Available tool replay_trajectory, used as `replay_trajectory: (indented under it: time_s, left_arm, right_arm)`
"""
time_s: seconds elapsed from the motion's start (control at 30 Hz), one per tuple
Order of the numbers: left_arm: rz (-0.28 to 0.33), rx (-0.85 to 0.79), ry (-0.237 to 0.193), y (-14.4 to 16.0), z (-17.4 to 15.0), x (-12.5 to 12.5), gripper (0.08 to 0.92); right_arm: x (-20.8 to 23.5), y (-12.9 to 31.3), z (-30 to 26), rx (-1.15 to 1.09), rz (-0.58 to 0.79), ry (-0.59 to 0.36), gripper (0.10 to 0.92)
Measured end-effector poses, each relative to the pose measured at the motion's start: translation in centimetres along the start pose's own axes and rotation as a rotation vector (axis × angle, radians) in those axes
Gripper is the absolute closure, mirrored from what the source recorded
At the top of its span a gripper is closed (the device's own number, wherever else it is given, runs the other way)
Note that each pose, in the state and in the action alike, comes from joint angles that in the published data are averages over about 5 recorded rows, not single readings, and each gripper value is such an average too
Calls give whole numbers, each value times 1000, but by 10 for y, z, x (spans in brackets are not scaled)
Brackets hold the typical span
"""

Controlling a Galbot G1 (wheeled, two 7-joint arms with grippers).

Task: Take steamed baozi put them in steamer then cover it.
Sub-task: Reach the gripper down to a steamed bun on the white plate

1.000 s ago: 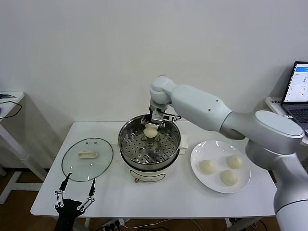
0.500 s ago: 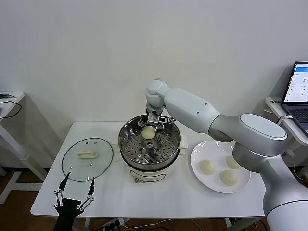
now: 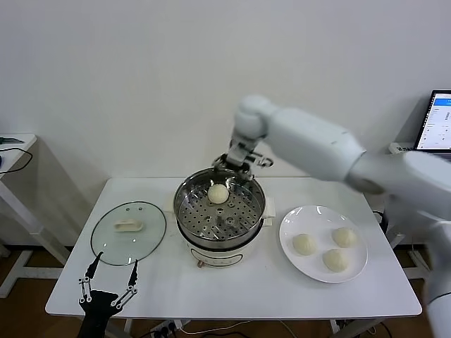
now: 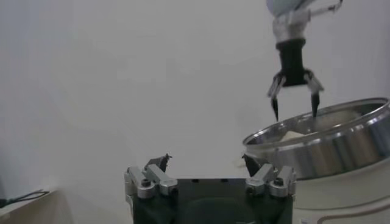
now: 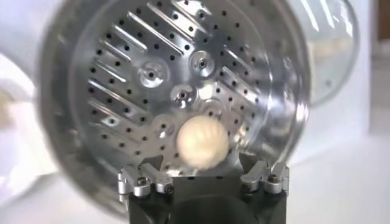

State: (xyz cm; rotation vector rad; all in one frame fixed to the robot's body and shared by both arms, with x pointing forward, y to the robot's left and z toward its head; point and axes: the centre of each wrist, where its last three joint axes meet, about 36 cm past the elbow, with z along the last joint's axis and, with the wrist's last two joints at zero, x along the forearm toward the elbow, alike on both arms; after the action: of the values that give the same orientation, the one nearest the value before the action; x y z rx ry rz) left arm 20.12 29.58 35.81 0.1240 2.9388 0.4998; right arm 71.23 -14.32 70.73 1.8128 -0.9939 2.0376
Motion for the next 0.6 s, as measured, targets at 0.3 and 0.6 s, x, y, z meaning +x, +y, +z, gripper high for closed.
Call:
replay_trajectory:
  time_s: [0.3, 0.6]
  left_arm:
    - [11, -2, -5, -2, -1, -1, 177]
    - [11, -4, 5, -5, 0, 2, 177]
  right_arm:
    - [9, 118, 71, -463, -46, -24, 200]
    - [-47, 212, 82, -707, -131, -57, 200]
